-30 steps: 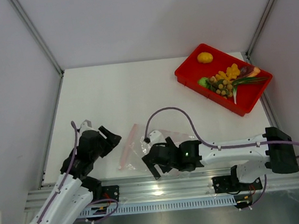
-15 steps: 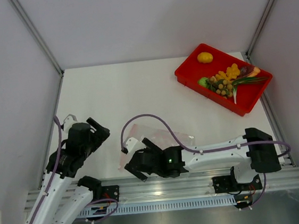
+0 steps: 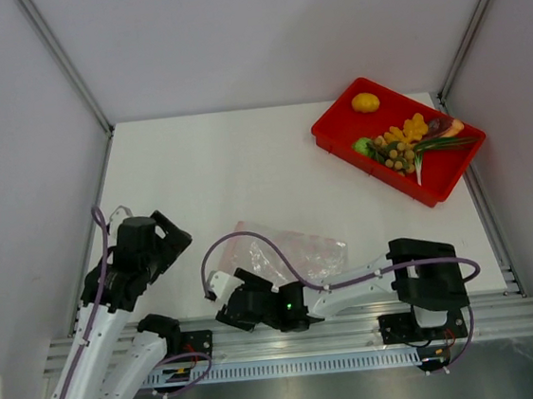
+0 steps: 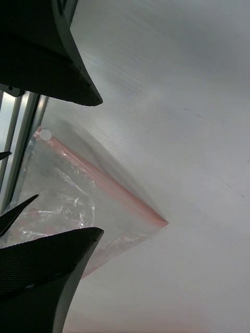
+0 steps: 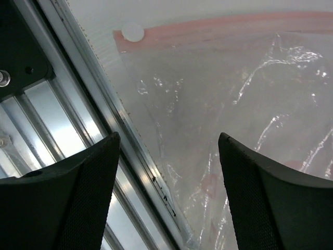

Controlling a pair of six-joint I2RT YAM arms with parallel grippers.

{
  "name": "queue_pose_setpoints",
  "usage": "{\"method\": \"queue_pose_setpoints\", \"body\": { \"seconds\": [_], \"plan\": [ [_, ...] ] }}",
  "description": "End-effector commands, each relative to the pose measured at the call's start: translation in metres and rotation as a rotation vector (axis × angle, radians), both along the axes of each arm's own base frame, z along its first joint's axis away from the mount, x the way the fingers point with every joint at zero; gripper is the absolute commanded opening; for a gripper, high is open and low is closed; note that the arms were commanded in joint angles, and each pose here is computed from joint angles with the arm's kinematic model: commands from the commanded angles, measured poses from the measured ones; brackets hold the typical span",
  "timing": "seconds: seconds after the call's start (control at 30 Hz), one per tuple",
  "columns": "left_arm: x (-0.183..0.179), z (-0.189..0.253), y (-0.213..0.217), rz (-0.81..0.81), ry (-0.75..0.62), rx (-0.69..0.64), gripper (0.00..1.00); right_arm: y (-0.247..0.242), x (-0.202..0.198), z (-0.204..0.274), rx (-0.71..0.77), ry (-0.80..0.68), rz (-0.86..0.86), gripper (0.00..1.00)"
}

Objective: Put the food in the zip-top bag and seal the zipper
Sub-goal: Pick up the zipper food storage bag at the center of the board.

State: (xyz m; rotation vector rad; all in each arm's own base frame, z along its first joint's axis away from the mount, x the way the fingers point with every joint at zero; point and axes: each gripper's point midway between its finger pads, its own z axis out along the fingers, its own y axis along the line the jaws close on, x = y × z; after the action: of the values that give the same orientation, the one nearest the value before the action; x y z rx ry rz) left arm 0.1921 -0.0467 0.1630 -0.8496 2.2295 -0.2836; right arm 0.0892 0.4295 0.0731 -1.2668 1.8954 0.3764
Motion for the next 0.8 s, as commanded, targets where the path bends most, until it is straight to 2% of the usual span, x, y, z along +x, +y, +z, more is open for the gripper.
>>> {"method": "queue_pose_setpoints", "body": {
  "seconds": [0.0,0.07,0.1,0.2,0.23,0.27,0.37,0.5,0.63,0.67,0.77],
  "plan": [
    [-0.002,-0.001,0.002,-0.009,0.010,-0.003,0.99,0.025,0.002,0.000,0.061,-0.048,0.003,0.76],
    [-0.003,-0.004,-0.002,-0.023,0.019,-0.026,0.99,0.026,0.008,-0.003,0.068,-0.086,-0.034,0.72],
    [-0.003,-0.007,-0.002,-0.021,0.025,-0.032,1.00,0.025,0.013,-0.013,0.047,-0.103,-0.061,0.67],
    [-0.004,-0.011,-0.006,-0.040,0.045,-0.048,1.00,0.018,0.030,-0.023,0.035,-0.192,-0.168,0.64],
    [-0.005,-0.013,-0.006,-0.043,0.053,-0.051,1.00,0.014,0.035,-0.023,0.030,-0.229,-0.193,0.59],
    [-0.005,-0.013,-0.006,-0.042,0.053,-0.049,1.00,0.013,0.035,-0.025,0.031,-0.239,-0.200,0.46],
    [-0.006,-0.015,-0.003,-0.034,0.056,-0.043,0.99,0.010,0.038,-0.028,0.048,-0.255,-0.228,0.32],
    [-0.006,-0.016,-0.002,-0.032,0.038,-0.042,0.99,0.006,0.041,-0.018,0.047,-0.277,-0.251,0.00],
    [-0.003,-0.015,-0.010,-0.083,0.009,-0.069,1.00,-0.002,0.038,0.016,0.109,-0.242,-0.255,0.00],
    [-0.002,-0.016,-0.014,-0.117,0.000,-0.071,1.00,-0.005,0.037,0.040,0.162,-0.218,-0.253,0.00],
    [0.003,-0.005,-0.039,-0.244,-0.059,-0.157,1.00,-0.029,0.036,0.067,0.254,-0.127,-0.240,0.00]
  ]
}}
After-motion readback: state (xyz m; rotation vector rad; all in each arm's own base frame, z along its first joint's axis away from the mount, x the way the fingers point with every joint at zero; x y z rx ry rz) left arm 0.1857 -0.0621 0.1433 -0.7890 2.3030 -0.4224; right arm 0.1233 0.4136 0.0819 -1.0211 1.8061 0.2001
